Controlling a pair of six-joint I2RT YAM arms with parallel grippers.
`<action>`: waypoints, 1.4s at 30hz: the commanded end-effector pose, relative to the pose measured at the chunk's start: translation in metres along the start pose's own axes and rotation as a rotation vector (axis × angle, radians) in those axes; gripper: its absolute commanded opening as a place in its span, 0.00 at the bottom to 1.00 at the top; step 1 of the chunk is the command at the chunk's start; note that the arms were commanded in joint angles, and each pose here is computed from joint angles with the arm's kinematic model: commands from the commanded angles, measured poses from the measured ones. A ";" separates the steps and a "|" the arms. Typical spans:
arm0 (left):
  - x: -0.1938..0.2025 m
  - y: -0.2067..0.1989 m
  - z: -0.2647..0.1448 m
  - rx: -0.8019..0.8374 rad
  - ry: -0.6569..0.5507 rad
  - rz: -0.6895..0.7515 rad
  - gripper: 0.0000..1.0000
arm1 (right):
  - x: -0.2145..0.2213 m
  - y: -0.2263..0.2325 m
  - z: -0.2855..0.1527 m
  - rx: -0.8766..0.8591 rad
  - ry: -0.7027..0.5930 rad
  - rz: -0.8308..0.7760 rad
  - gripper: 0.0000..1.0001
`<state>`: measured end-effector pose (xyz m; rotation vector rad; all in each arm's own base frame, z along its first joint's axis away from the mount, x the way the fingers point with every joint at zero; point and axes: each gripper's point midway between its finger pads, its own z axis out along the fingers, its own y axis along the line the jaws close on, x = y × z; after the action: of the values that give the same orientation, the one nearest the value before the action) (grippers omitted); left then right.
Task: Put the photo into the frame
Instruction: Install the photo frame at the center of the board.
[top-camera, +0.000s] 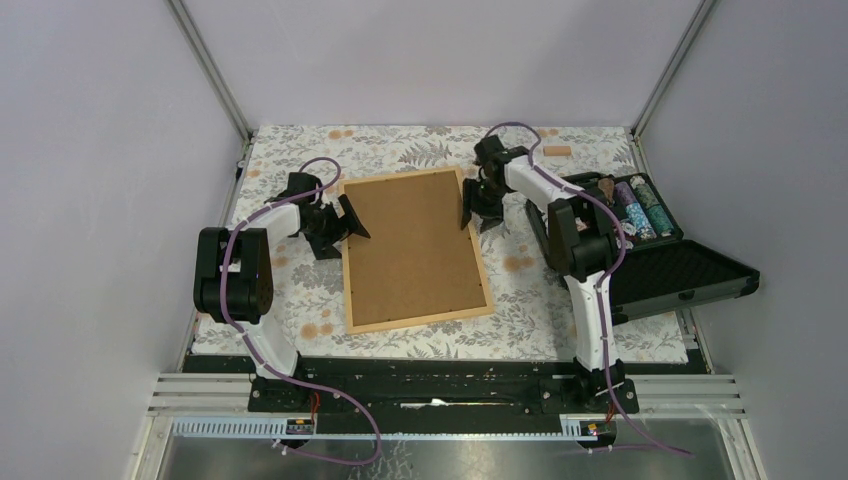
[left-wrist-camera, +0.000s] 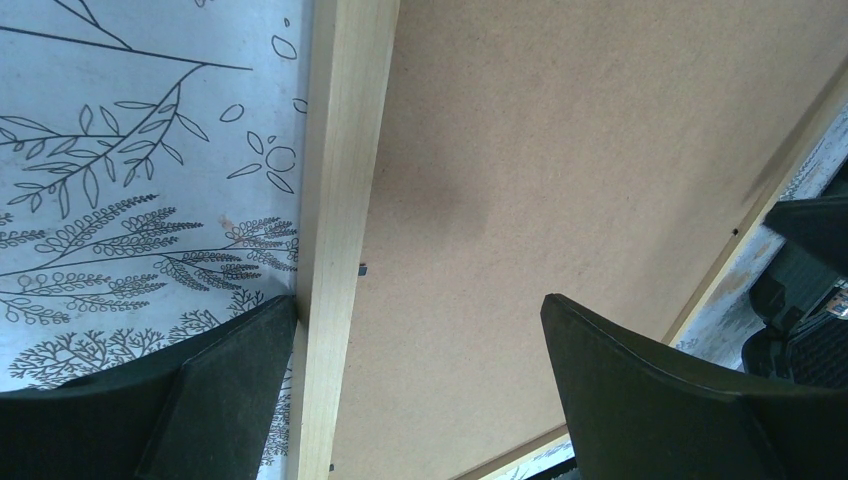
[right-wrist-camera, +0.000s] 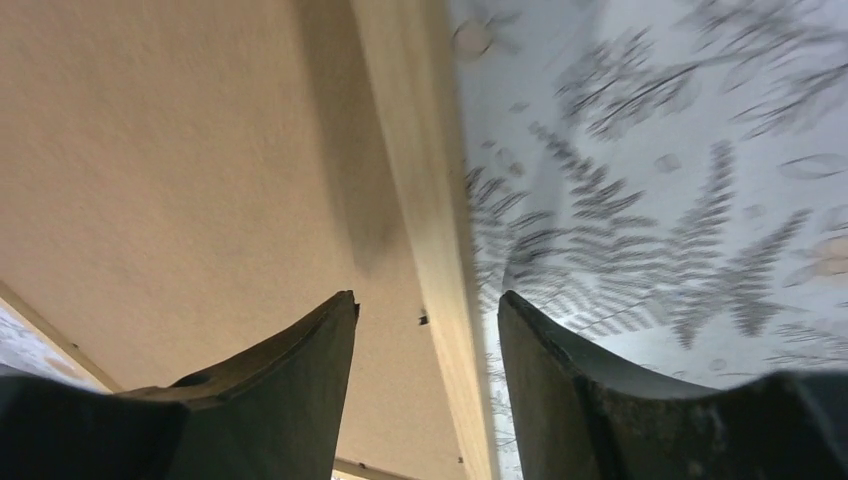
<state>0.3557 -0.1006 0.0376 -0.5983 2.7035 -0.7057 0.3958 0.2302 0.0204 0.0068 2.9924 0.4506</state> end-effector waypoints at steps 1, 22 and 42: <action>0.023 0.014 0.011 -0.029 0.073 -0.008 0.98 | -0.043 -0.005 -0.020 -0.062 -0.100 0.001 0.58; 0.025 0.014 0.015 -0.023 0.090 -0.018 0.98 | -0.090 -0.023 0.028 0.035 -0.154 0.001 0.44; 0.027 0.012 0.015 -0.010 0.096 -0.021 0.98 | -0.084 -0.031 0.061 0.119 -0.121 -0.021 0.43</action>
<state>0.3556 -0.1011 0.0378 -0.5965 2.7033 -0.7104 0.5024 0.2300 0.0154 0.0317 2.7976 0.4888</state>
